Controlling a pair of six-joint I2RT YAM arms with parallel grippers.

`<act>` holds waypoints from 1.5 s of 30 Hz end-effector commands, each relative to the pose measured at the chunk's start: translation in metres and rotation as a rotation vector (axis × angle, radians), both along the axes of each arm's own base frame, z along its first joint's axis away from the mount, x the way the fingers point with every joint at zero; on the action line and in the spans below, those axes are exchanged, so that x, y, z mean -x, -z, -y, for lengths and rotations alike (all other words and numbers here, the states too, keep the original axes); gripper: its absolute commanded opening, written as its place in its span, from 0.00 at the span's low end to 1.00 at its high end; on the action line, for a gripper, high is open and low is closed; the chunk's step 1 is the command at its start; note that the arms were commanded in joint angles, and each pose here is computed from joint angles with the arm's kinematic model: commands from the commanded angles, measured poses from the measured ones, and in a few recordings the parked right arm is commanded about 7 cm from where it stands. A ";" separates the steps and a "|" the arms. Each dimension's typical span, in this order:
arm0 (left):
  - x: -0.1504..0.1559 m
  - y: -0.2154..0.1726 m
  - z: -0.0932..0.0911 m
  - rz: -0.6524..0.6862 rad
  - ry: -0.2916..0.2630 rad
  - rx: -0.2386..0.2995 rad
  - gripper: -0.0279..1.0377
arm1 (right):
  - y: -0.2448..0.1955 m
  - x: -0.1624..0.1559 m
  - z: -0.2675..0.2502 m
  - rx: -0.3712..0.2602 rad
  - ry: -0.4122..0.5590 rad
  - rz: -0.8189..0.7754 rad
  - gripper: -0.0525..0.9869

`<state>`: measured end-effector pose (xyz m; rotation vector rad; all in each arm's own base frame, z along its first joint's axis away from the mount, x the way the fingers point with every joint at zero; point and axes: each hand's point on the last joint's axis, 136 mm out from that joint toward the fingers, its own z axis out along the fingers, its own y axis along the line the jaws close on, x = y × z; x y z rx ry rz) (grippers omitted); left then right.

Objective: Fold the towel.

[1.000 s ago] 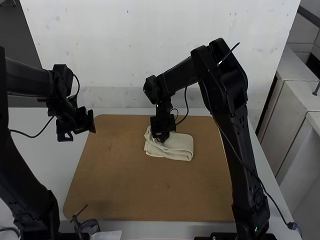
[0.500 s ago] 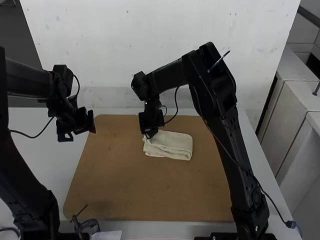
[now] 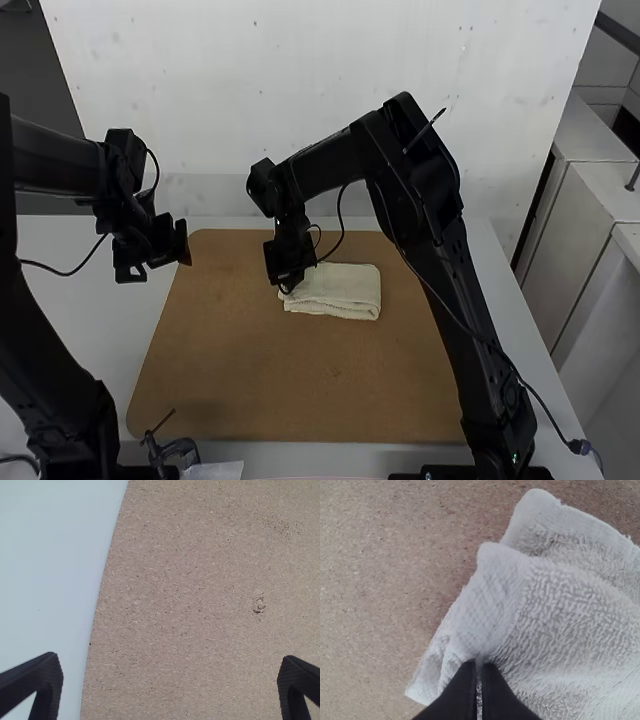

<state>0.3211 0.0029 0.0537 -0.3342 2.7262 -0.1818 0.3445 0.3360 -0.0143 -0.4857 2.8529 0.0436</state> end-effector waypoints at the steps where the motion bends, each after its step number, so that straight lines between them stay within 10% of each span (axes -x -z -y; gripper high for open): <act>1: 0.000 0.003 -0.002 -0.001 -0.001 0.003 0.93 | -0.031 -0.031 0.009 -0.043 0.050 0.067 0.07; 11: -0.003 -0.006 0.001 0.028 0.008 0.021 0.93 | -0.124 -0.041 0.043 -0.123 0.108 0.114 0.97; 28: 0.012 -0.051 -0.009 0.180 0.058 -0.037 0.94 | -0.107 0.010 0.283 -0.099 0.423 0.286 0.97; 45: 0.082 -0.117 0.013 0.573 0.109 -0.088 0.93 | -0.174 0.116 0.335 -0.171 0.476 0.698 0.97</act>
